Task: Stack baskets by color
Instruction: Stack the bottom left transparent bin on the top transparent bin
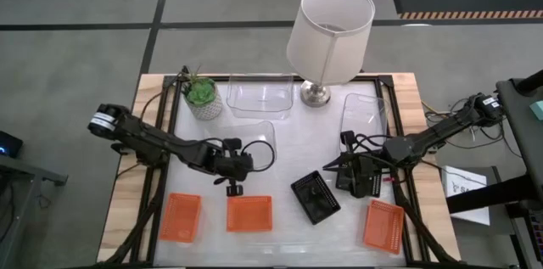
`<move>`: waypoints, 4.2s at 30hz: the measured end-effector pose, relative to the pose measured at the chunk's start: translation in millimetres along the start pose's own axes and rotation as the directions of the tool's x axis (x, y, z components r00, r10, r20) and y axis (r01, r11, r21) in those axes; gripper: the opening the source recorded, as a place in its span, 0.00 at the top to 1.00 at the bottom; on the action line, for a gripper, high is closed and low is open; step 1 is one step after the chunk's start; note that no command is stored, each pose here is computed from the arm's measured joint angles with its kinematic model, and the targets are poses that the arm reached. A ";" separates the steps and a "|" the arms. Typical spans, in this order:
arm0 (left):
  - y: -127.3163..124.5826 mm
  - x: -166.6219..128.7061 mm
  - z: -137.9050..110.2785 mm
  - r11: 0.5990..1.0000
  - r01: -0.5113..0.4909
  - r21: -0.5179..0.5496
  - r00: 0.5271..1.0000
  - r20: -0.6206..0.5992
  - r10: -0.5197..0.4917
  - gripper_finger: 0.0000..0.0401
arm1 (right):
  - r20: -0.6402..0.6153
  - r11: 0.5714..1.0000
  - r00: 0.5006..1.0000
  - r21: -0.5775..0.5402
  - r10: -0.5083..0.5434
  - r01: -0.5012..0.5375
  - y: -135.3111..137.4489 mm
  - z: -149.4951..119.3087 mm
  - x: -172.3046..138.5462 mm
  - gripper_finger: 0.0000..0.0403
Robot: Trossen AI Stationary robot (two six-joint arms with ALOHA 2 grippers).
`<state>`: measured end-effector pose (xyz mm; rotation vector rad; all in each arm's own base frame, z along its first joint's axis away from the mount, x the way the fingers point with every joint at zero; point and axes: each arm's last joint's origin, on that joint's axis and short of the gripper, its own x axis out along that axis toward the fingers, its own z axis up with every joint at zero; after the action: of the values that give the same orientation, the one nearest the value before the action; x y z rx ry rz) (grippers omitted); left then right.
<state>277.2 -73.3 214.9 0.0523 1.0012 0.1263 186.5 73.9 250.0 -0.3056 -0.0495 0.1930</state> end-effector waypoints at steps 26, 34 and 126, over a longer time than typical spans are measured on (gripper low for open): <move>-6.5 -79.3 43.2 0.970 -0.029 0.243 0.984 0.179 -0.016 1.00 | -0.021 1.000 1.000 0.019 0.007 -0.006 0.7 -2.1 -0.1 0.98; -5.9 -97.8 55.6 0.928 -0.098 0.359 0.967 0.254 0.004 1.00 | -0.024 1.000 1.000 0.020 0.008 -0.007 0.8 -2.4 -0.1 0.98; 154.7 -28.9 62.4 0.803 -0.429 0.415 0.903 0.183 0.388 1.00 | -0.033 1.000 0.999 0.019 0.010 -0.010 -4.2 3.2 -14.1 0.98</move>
<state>301.7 77.2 288.4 0.6996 0.8992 0.2856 173.2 68.2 254.0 -0.2906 -0.0133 0.1982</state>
